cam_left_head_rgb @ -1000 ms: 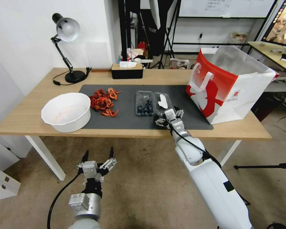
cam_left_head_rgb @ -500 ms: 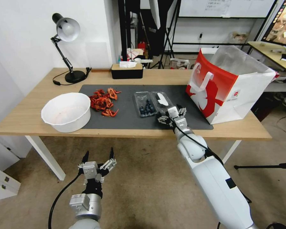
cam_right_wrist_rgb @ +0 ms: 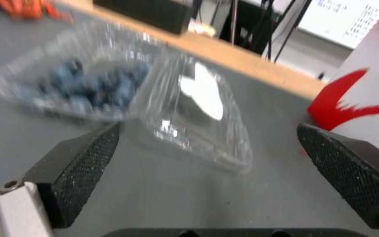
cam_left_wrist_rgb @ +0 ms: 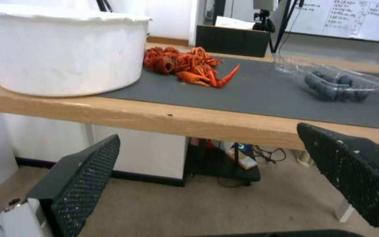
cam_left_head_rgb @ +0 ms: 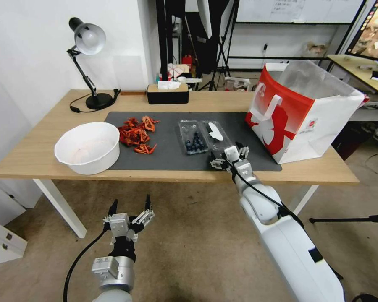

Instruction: Close the takeout container lid, then place the container into the takeout bag.

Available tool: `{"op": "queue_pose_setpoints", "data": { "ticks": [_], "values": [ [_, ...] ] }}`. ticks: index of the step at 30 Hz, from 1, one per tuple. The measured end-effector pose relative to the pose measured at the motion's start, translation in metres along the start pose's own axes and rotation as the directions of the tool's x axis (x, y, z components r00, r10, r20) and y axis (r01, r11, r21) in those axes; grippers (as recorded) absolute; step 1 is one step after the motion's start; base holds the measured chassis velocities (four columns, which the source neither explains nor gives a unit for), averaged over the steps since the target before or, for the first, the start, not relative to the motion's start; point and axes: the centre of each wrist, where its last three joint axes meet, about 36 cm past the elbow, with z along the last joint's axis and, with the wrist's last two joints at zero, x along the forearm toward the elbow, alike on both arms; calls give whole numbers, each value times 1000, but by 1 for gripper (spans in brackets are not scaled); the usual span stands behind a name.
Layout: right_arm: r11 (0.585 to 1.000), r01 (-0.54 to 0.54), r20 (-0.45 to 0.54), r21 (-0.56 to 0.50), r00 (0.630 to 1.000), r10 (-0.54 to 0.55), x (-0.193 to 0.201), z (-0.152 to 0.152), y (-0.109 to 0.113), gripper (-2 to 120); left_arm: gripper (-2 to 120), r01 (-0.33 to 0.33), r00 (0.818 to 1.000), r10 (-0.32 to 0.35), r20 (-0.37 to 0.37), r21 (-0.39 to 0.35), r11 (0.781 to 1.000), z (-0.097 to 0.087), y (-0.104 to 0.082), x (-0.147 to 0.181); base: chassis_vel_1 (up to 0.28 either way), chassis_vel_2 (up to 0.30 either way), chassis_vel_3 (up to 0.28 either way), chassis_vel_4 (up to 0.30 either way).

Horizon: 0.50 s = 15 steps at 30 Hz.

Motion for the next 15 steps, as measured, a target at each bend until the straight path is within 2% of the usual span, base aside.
{"op": "queue_pose_setpoints", "data": {
  "ticks": [3,6,7,10,15],
  "values": [
    [1000,0,15,-9,1000,0,4,0,-1,100,100,0,1000,0,2,1,1000,-1,0,0,0,0,0,0],
    [993,11,142,-117,990,6,41,-3,-12,100,100,-5,1000,5,13,2,1000,-3,0,3,0,0,0,0],
    [993,11,142,-117,990,6,41,-3,-12,100,100,-5,1000,5,13,2,1000,-3,0,3,0,0,0,0],
    [970,39,214,-238,977,14,74,-2,-16,100,100,-14,1000,14,20,3,1000,-5,0,5,0,0,0,0],
    [941,62,298,-332,954,42,107,8,-17,100,100,-20,999,20,25,4,1000,-8,0,5,0,0,0,0]
  ]
}}
